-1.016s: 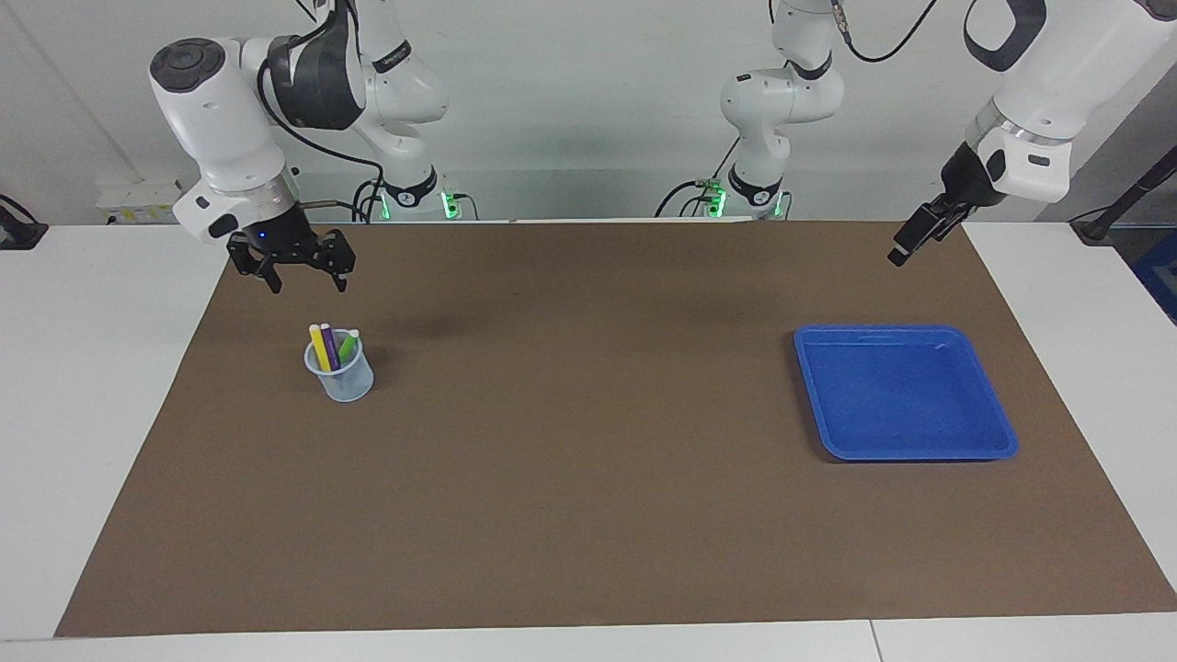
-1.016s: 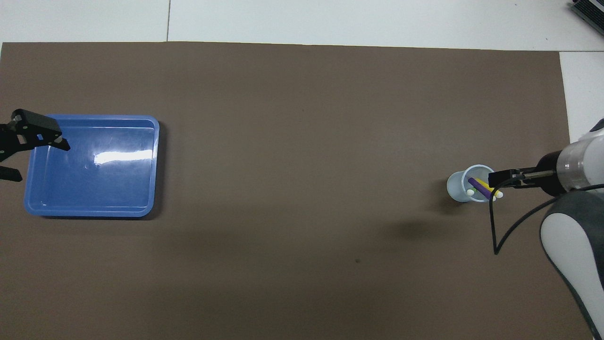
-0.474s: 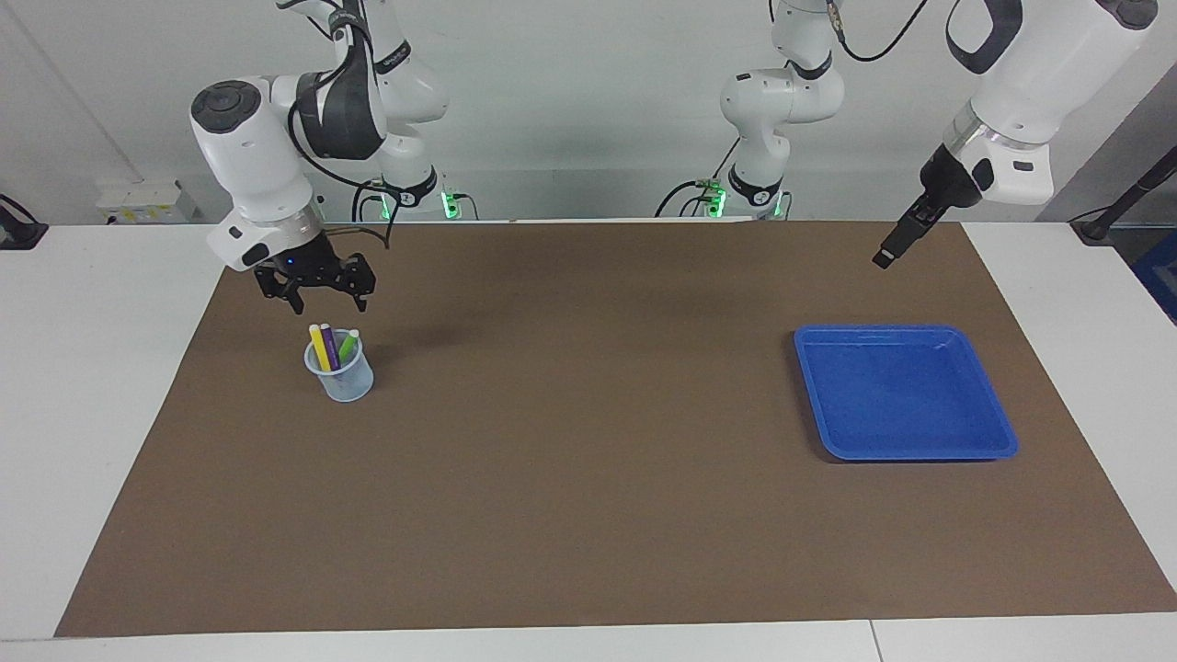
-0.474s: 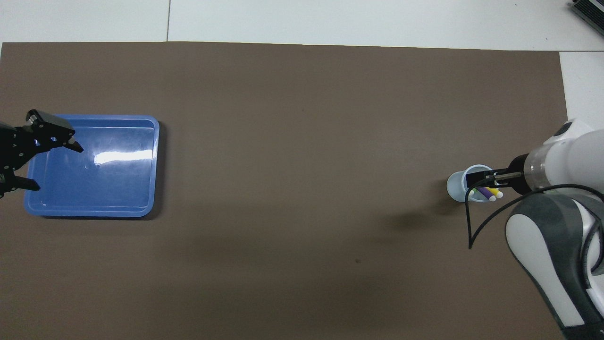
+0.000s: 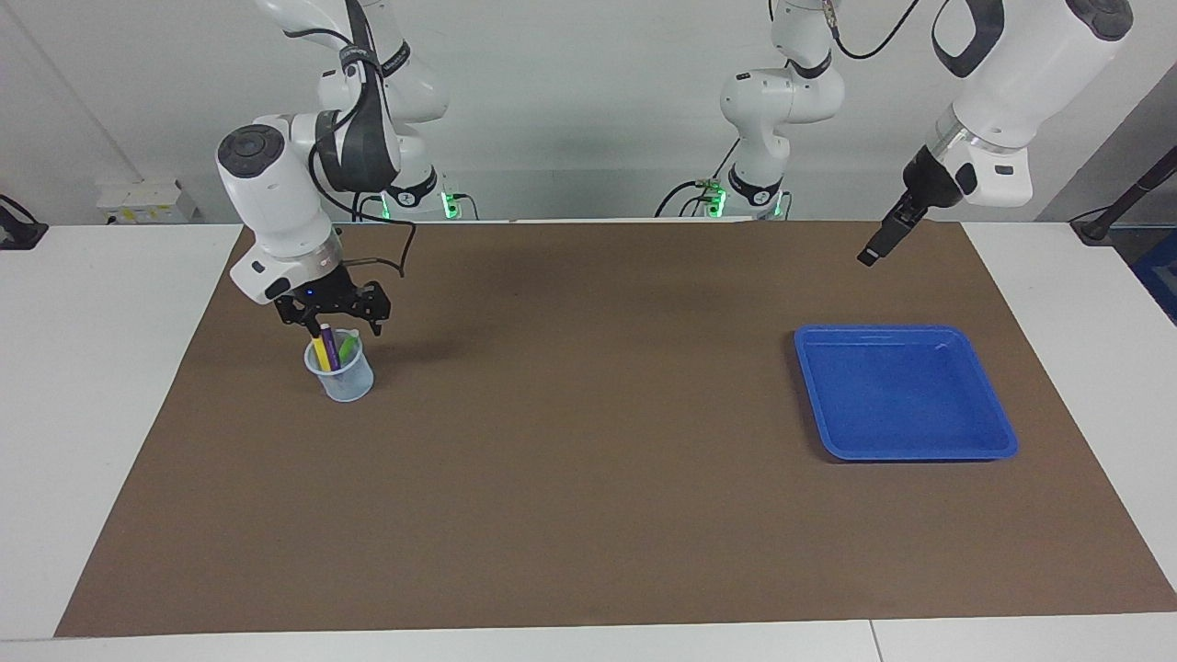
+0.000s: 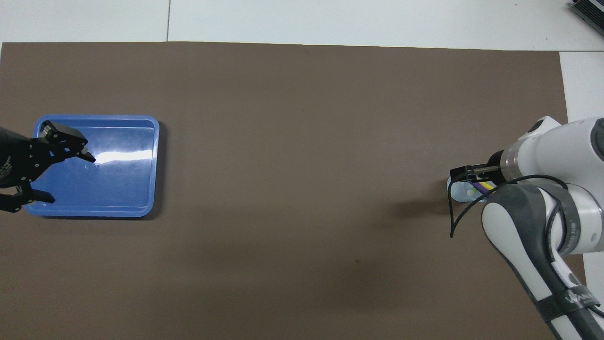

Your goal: Right arm passes pens to left for tray arrangement

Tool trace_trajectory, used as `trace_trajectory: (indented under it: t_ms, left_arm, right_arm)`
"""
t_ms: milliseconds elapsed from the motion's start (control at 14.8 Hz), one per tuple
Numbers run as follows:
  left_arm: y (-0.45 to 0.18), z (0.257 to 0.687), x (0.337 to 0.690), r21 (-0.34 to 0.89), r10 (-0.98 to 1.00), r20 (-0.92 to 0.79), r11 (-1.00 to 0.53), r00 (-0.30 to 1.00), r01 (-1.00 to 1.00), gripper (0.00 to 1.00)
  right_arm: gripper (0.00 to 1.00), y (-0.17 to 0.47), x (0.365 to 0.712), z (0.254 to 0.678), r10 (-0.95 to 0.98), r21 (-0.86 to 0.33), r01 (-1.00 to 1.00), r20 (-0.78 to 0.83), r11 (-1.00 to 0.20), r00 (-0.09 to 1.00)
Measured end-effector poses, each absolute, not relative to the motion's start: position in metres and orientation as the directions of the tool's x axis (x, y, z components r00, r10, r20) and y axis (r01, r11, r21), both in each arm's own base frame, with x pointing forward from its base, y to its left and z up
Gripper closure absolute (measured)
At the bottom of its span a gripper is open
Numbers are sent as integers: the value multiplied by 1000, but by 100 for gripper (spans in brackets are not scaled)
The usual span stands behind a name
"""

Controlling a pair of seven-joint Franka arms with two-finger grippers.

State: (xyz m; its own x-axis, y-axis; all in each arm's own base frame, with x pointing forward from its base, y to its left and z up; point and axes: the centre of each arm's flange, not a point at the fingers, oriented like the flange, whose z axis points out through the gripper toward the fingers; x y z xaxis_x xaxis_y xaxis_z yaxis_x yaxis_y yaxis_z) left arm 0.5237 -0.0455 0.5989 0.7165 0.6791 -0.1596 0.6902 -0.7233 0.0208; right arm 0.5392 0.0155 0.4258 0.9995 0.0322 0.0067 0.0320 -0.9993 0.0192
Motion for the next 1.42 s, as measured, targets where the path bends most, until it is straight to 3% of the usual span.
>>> trace_trajectory:
  t_ms: [407, 881, 1423]
  left_arm:
    - [-51, 596, 519, 22, 721, -188, -676, 667, 736, 0]
    - [-98, 593, 516, 31, 755, -192, -635, 628, 772, 0]
    - [-116, 578, 504, 38, 772, -191, -611, 606, 790, 0]
  right_arm:
    - [0, 15, 527, 398, 32, 18, 32, 13, -999, 999]
    - [3, 11, 513, 410, 31, 23, 30, 31, -999, 999]
    - [0, 9, 507, 395, 40, 34, 39, 45, -999, 998]
